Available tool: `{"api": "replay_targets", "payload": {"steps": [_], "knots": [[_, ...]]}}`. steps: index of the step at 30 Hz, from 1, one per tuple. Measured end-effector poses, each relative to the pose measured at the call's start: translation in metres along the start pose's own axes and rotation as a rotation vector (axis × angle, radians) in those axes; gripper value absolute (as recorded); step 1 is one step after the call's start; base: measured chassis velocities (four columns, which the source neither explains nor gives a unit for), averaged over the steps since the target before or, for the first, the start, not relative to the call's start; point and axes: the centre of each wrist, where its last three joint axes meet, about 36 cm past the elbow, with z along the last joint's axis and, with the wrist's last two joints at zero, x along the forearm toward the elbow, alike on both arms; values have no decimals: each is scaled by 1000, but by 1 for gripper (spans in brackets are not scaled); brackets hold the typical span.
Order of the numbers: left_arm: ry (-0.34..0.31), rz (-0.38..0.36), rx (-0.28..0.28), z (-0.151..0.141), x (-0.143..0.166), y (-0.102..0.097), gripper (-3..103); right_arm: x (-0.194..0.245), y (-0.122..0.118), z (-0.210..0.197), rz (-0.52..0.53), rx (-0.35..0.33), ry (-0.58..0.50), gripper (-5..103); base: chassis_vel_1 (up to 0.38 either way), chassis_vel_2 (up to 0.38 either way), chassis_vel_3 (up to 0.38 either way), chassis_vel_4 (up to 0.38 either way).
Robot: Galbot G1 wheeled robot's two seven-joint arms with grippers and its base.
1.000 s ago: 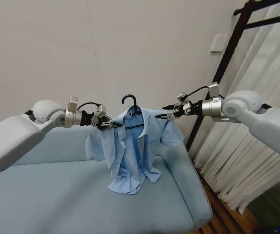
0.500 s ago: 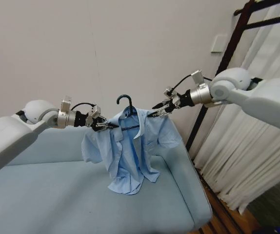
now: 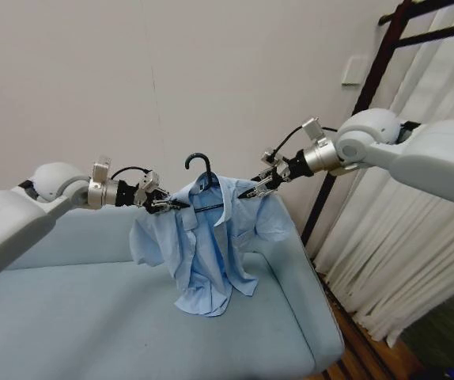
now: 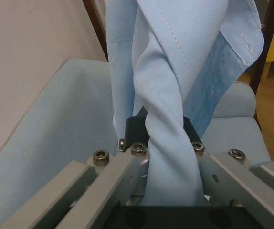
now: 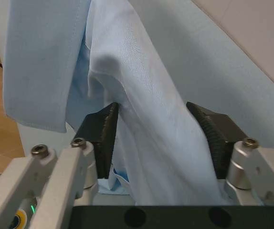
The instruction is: Pick up the clothes from the sofa and hang them on the clothes hanger.
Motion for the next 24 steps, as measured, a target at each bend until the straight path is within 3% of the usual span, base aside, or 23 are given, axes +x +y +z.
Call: {"api": "replay_targets", "payload": {"steps": [2, 5, 8, 20, 24], "knots": [[-2, 2, -1, 0, 0, -2, 5, -3, 3, -2, -8, 0, -2, 41, 0, 0, 0, 0], [-4, -1, 2, 2, 1, -3, 5, -5, 5, -3, -17, 1, -3, 25, 0, 0, 0, 0], [-5, -11, 6, 4, 3, -3, 5, -5, 7, -3, -28, 2, -4, 18, 0, 0, 0, 0], [-11, -32, 2, 4, 9, -6, 3, -3, 8, 1, -32, 11, -23, 16, 0, 0, 0, 0], [-12, -58, 9, 6, 10, -5, 13, -1, 8, 4, -18, 6, -34, 14, 0, 0, 0, 0]]}}
